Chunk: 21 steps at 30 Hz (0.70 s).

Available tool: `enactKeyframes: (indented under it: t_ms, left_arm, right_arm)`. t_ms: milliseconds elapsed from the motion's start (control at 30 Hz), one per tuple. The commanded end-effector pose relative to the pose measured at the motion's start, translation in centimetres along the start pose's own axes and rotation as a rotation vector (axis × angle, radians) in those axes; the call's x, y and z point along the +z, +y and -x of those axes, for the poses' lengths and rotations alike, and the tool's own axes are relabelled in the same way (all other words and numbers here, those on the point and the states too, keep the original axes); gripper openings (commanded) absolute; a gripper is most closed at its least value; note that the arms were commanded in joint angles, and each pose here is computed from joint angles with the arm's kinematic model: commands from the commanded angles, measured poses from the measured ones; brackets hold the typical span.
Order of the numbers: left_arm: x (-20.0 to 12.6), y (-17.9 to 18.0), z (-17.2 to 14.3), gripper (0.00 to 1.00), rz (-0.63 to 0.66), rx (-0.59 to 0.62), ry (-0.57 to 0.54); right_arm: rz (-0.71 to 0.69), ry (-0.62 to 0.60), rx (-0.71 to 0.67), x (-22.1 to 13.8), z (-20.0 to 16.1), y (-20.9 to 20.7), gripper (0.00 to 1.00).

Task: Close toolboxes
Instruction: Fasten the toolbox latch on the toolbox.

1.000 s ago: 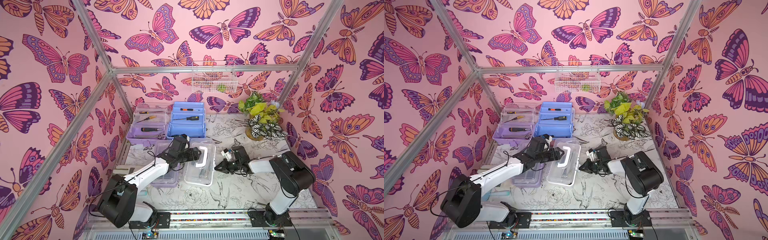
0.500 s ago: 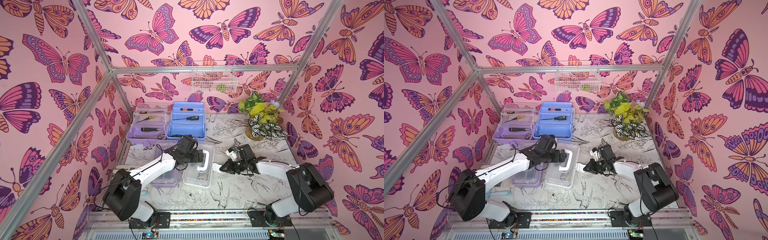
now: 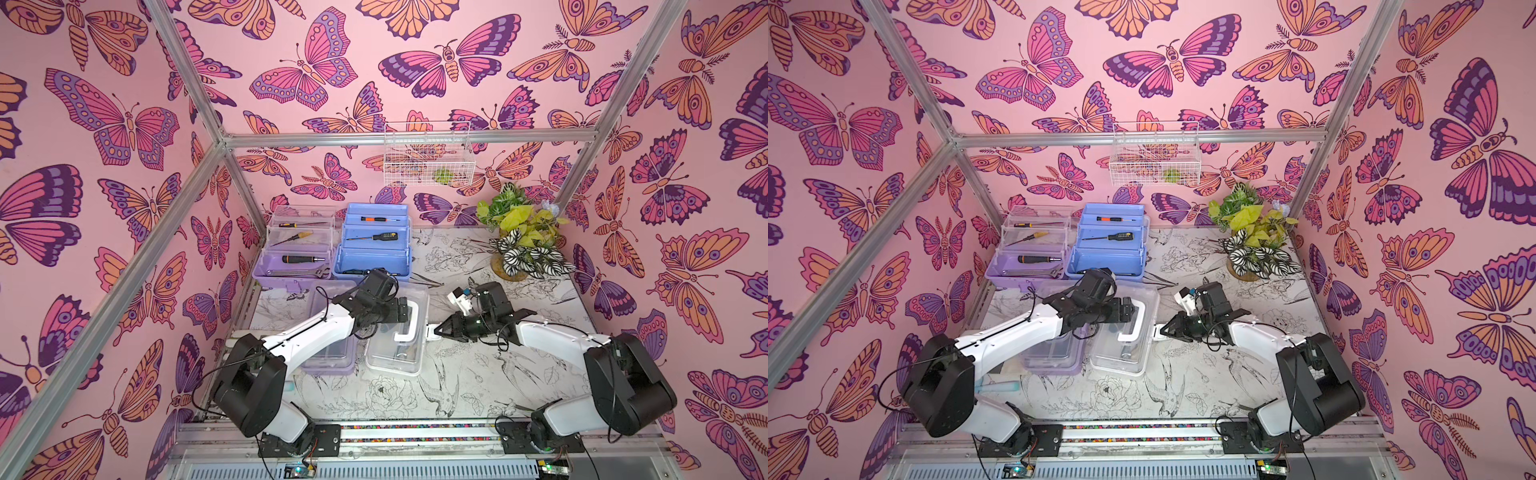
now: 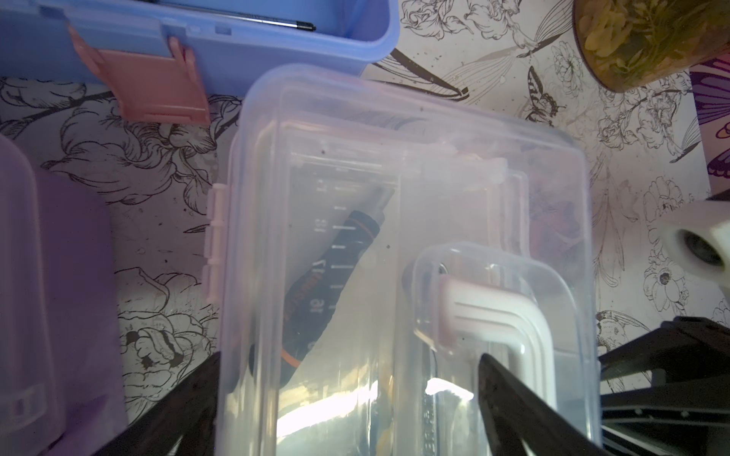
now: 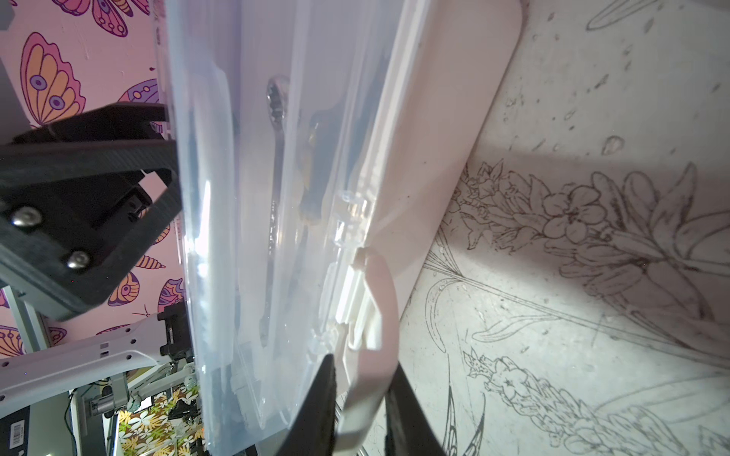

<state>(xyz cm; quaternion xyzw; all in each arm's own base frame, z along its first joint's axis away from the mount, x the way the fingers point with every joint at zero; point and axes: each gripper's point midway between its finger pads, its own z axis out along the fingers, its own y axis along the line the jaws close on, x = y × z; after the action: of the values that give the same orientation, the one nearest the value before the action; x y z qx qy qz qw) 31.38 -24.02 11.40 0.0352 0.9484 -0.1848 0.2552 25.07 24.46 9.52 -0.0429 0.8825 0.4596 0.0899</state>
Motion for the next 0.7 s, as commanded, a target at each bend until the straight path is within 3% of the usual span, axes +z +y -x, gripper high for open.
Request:
enactKeyframes:
  t_ms: [0, 333, 667]
  left_arm:
    - [1.7, 3.4, -6.4, 0.95, 0.139, 0.037, 0.225]
    - [1.8, 3.3, -6.5, 0.95, 0.137, 0.041, 0.228]
    - [1.7, 3.1, -6.4, 0.95, 0.131, 0.041, 0.225]
  right_arm:
    - [0.031, -0.009, -0.060, -0.8, 0.2, 2.1, 0.27]
    - [0.019, -0.011, -0.089, -1.7, 0.1, 3.1, 0.31]
    - [0.024, -0.004, -0.106, -0.6, 0.6, 3.9, 0.19]
